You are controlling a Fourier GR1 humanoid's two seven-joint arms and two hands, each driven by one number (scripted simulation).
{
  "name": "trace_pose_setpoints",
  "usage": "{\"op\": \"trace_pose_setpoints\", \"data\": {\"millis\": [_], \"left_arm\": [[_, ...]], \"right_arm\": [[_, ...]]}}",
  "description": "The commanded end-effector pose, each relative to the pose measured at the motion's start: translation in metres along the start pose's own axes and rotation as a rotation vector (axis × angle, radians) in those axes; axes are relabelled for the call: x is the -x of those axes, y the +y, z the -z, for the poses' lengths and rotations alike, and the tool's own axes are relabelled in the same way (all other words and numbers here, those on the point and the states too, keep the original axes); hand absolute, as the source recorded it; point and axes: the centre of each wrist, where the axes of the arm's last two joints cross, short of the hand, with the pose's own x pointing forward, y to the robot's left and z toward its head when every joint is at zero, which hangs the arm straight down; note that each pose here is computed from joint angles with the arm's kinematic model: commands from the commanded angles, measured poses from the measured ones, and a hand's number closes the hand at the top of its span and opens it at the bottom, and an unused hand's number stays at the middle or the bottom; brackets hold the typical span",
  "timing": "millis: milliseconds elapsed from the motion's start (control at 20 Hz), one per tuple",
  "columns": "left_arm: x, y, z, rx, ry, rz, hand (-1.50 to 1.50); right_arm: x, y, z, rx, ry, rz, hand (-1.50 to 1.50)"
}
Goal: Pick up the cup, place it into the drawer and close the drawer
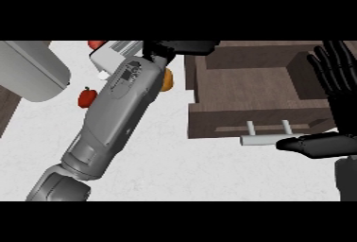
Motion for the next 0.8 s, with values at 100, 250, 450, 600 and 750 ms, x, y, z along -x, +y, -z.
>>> {"op": "trace_pose_setpoints", "data": {"millis": [100,250,450,600,750], "left_arm": [[-0.002,-0.022,0.017,-0.016,0.149,0.09,1.5],[0.005,-0.027,0.015,0.006,0.208,0.132,1.5],[0.016,-0.027,0.011,0.069,0.285,0.197,1.5],[0.029,-0.023,0.002,0.146,0.346,0.239,1.5],[0.046,-0.019,-0.014,0.154,0.374,0.235,1.5]], "right_arm": [[0.005,-0.007,0.005,-0.02,-0.027,0.017,-1.5],[0.007,0.012,0.019,-0.018,-0.044,0.034,-1.5],[0.005,0.014,0.017,-0.065,-0.053,0.015,-1.5],[0.006,0.013,0.018,-0.078,-0.054,0.043,-1.5],[-0.002,0.021,0.025,-0.109,-0.072,0.042,-1.5]]}}
